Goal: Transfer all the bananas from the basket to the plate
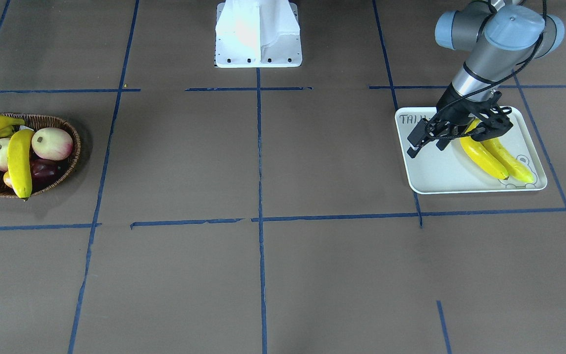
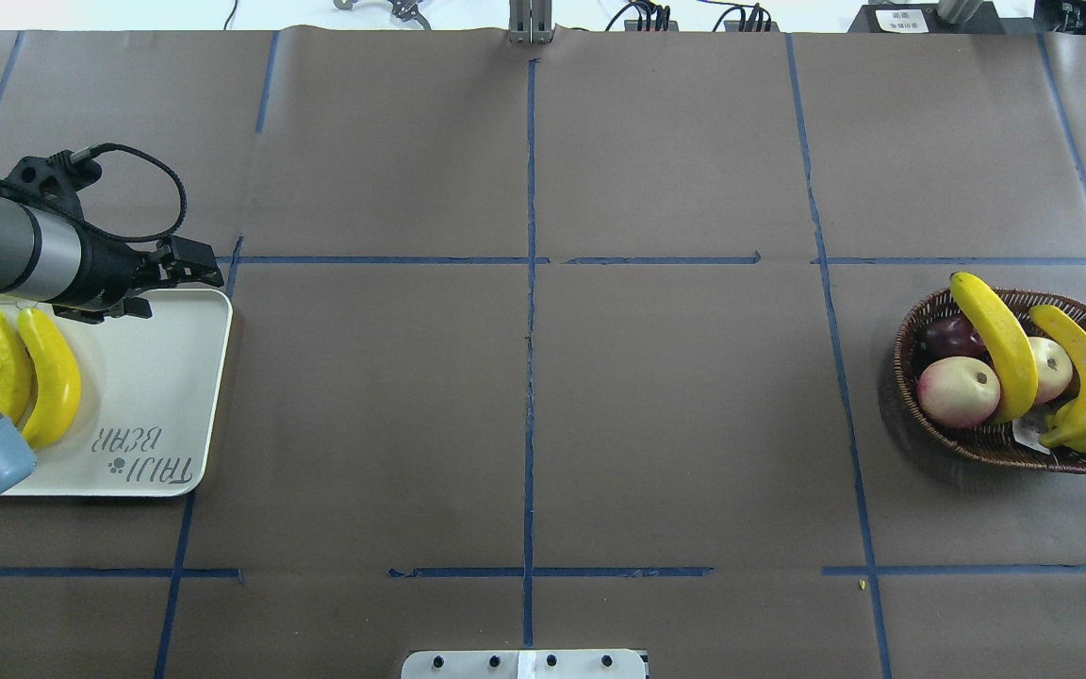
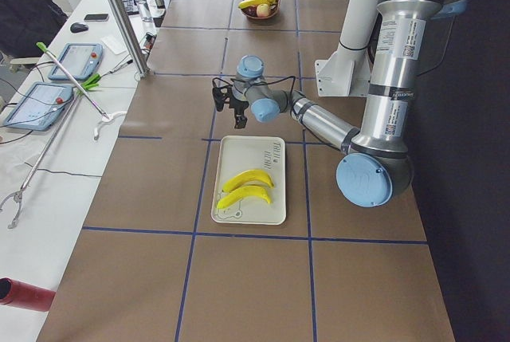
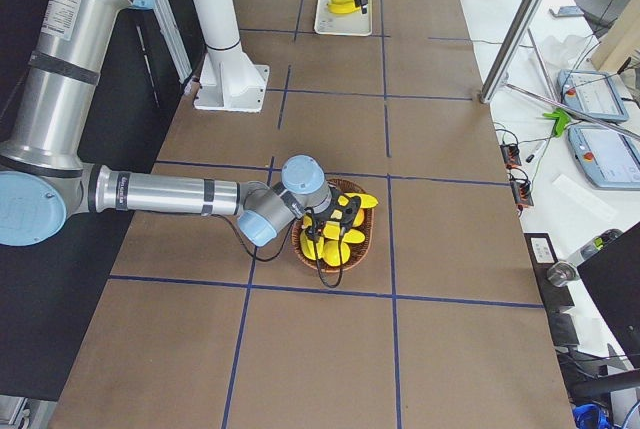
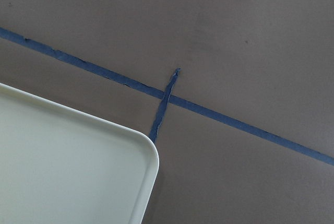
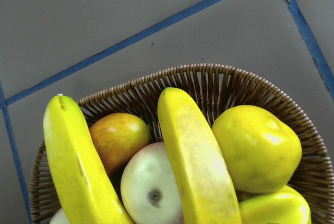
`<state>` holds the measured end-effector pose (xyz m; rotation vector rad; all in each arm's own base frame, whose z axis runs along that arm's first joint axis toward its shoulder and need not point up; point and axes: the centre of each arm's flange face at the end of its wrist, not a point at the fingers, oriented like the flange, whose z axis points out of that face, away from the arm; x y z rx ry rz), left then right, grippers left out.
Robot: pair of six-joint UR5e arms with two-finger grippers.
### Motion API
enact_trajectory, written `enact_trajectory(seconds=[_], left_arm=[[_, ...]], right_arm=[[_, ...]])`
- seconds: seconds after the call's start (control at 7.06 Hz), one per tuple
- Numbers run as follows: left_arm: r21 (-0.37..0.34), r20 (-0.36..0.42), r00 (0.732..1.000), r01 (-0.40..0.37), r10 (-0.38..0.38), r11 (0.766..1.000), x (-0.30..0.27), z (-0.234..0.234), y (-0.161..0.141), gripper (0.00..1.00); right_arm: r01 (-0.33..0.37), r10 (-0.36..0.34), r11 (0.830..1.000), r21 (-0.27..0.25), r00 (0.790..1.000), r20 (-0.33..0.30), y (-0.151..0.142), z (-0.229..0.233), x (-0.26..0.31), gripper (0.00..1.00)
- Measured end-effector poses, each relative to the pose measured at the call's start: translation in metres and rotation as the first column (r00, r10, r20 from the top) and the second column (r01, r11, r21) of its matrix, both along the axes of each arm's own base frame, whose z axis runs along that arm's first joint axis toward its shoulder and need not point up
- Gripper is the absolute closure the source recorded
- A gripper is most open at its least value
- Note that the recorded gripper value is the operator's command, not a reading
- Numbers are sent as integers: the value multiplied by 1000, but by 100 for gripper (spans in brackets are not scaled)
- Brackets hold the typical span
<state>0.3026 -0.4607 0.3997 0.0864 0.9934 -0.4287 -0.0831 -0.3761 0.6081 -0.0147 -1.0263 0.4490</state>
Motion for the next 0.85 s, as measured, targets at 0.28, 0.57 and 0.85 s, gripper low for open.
enact_trajectory(seconds=[0.28, 0.57, 0.85], left_arm=[[-1, 1, 1000, 0, 0, 1000, 0, 1, 0, 0], [-2, 2, 1000, 0, 0, 1000, 0, 2, 0, 0], [-2, 2, 1000, 0, 0, 1000, 0, 2, 0, 0]], right_arm=[[17, -17, 1000, -10, 1000, 10, 4, 6, -15, 0], [51, -51, 999, -11, 999, 2, 8, 9, -30, 7], [61, -61, 998, -18, 998, -4, 9, 14, -34, 71]])
